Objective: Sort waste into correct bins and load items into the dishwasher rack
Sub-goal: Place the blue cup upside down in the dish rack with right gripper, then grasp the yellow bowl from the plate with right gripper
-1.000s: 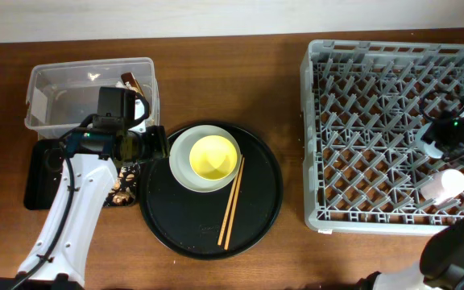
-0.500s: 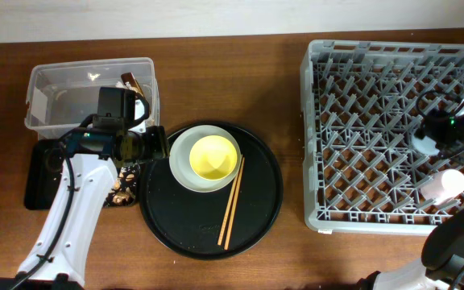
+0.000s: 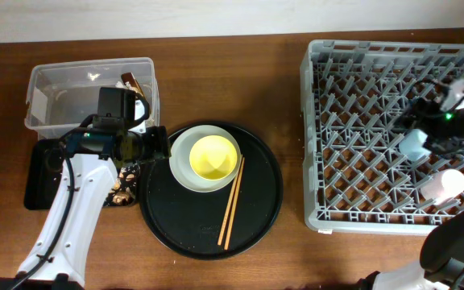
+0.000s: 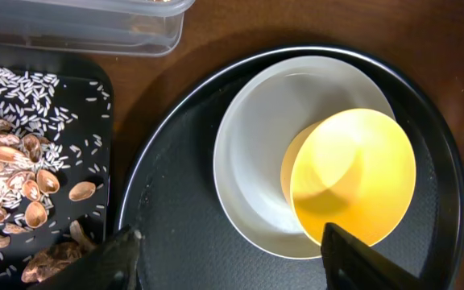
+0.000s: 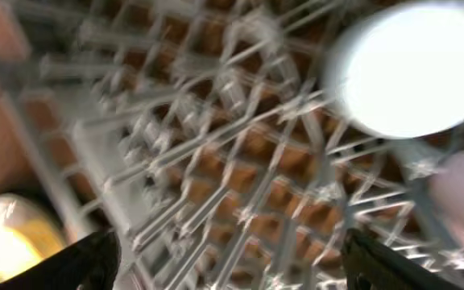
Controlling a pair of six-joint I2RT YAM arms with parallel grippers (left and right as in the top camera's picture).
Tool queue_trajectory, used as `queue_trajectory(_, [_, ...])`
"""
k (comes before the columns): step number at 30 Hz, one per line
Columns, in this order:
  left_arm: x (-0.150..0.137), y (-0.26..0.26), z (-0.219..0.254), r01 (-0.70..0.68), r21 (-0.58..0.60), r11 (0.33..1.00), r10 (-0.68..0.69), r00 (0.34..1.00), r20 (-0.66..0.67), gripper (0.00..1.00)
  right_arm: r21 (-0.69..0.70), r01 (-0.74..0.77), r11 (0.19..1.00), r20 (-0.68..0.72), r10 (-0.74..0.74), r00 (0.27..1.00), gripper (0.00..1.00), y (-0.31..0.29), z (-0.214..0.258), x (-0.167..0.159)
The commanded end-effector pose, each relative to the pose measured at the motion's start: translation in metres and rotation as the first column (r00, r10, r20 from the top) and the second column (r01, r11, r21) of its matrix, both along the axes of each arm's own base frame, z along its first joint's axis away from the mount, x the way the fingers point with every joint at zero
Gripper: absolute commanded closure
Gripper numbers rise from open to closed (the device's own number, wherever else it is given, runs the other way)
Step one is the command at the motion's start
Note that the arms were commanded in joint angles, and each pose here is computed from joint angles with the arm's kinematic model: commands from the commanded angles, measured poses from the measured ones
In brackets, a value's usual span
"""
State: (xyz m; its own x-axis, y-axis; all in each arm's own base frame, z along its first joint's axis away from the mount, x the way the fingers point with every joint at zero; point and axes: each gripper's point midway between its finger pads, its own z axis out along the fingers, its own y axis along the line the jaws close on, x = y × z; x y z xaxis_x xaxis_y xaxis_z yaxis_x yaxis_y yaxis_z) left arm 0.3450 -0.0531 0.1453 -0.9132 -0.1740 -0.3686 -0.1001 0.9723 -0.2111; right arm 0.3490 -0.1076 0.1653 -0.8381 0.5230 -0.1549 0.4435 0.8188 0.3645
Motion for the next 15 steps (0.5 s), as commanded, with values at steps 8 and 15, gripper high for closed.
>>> queue_trajectory(8, [-0.023, 0.023, -0.005, -0.028, 0.118, 0.993, 0.038, 0.996, -0.08, 0.23, -0.009, -0.581, 0.814, 0.124, 0.578, 0.807, 0.21, 0.205, 0.025, 0.011])
queue_trajectory(15, [-0.035, 0.07, -0.009, -0.204, 0.142, 0.969, 0.223, 0.966, -0.132, 0.15, -0.15, -0.714, 0.684, 0.048, 0.726, 0.686, 0.21, 0.318, -0.007, -0.004])
